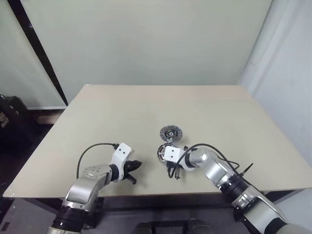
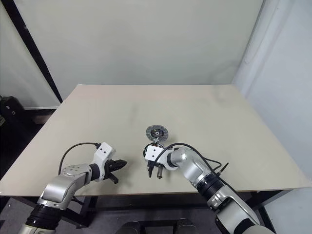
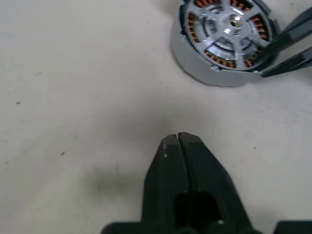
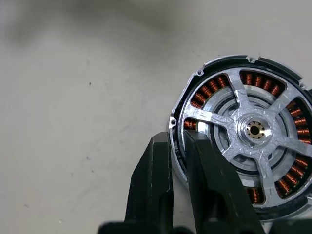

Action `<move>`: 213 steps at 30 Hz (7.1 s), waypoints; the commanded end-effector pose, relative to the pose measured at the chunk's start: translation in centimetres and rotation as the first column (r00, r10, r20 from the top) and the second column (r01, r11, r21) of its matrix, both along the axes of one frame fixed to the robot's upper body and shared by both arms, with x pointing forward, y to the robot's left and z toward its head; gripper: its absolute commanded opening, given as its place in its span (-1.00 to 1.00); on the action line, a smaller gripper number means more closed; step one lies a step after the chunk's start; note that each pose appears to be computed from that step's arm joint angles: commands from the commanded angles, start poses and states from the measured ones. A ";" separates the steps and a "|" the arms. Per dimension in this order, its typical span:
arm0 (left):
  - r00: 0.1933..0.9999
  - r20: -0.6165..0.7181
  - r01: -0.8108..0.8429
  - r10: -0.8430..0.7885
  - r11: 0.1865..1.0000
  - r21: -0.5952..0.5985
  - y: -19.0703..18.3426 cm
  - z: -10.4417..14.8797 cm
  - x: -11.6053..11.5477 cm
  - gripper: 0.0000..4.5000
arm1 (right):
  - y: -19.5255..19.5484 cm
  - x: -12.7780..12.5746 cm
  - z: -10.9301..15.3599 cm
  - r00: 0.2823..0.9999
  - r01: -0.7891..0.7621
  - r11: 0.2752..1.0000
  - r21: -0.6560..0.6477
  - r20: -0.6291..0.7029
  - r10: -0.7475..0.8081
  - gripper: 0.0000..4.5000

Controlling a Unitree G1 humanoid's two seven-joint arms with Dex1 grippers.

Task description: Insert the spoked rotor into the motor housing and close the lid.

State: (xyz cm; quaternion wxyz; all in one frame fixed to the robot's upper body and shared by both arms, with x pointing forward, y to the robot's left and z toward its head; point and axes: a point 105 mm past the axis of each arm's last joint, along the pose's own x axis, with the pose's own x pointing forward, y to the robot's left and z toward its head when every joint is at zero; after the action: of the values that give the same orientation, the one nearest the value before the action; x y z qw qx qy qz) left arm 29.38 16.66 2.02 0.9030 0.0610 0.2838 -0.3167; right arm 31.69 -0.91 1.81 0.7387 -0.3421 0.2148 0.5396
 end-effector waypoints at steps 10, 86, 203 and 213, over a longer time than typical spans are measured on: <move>0.991 0.075 -0.112 0.113 0.994 -0.014 0.6 1.1 1.0 -1.00 | 2.5 -1.6 2.0 0.878 0.442 0.879 0.179 -0.289 -0.382 -0.96; 0.992 0.058 -0.116 0.115 0.993 0.025 0.1 0.2 1.1 -1.00 | 0.8 -3.6 1.0 0.997 -0.073 0.985 -0.155 -0.045 0.066 -0.68; 0.995 -0.056 0.084 -0.086 0.996 -0.032 1.4 1.8 -3.7 -1.00 | 0.0 -1.0 4.8 0.966 -0.071 0.922 0.380 -0.203 0.159 0.99; 0.995 -0.054 0.084 -0.086 0.996 -0.029 1.2 1.9 -3.7 -1.00 | 0.5 -0.7 3.7 0.962 -0.075 0.929 0.362 -0.219 0.163 0.99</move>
State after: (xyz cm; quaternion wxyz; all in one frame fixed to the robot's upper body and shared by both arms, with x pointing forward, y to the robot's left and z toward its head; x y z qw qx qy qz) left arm 25.30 18.12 2.57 0.8759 0.0442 0.3243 -0.3545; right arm 30.45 -0.92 4.17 0.7218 -0.1324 0.2120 0.6455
